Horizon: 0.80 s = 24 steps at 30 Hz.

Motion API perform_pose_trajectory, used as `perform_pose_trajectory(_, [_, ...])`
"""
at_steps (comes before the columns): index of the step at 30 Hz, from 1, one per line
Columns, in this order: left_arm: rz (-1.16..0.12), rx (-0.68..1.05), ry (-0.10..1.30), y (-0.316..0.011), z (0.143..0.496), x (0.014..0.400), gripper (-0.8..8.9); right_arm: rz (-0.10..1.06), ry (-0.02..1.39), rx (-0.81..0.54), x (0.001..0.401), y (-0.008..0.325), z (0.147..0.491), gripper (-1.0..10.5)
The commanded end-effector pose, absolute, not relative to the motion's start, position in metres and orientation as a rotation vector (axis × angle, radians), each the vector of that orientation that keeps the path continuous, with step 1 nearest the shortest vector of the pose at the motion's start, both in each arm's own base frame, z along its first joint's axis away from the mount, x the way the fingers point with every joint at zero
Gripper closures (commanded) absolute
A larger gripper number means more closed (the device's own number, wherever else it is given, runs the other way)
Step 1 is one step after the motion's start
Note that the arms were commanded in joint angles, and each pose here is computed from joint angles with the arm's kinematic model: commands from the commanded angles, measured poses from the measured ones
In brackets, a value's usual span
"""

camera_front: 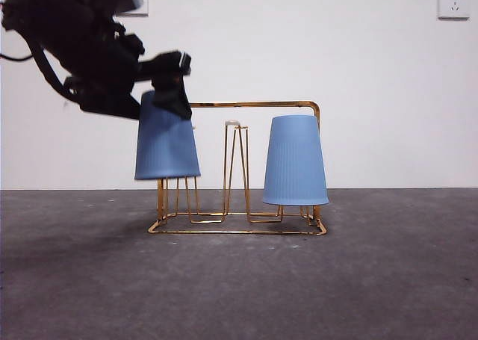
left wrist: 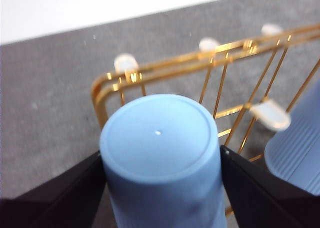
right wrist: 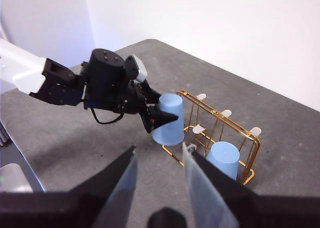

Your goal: Pick up cup 1,put cup 1 in the cup rack,pick up cup 2,put cup 2 in the cup rack

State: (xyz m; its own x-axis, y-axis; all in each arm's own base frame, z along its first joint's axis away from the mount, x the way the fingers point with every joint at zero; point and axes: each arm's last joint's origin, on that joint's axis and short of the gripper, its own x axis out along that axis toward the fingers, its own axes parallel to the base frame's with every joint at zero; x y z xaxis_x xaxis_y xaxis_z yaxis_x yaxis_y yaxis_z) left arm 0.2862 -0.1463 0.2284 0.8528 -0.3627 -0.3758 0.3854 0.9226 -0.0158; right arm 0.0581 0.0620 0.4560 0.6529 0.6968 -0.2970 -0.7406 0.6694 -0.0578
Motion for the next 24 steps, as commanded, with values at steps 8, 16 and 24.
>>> perform_pose_trajectory(8, [-0.407, 0.076, 0.432, -0.157, 0.207, 0.29, 8.22, 0.82, 0.266, -0.186, 0.059, 0.063, 0.454, 7.9])
perform_pose_trajectory(16, [-0.4, 0.1, 0.509, -0.159, 0.19, 0.293, 8.17, 0.82, 0.271, -0.188, 0.059, 0.063, 0.453, 7.9])
perform_pose_trajectory(24, [-0.409, 0.1, 0.525, -0.159, 0.189, 0.292, 5.62, 0.82, 0.271, -0.189, 0.059, 0.063, 0.453, 7.9])
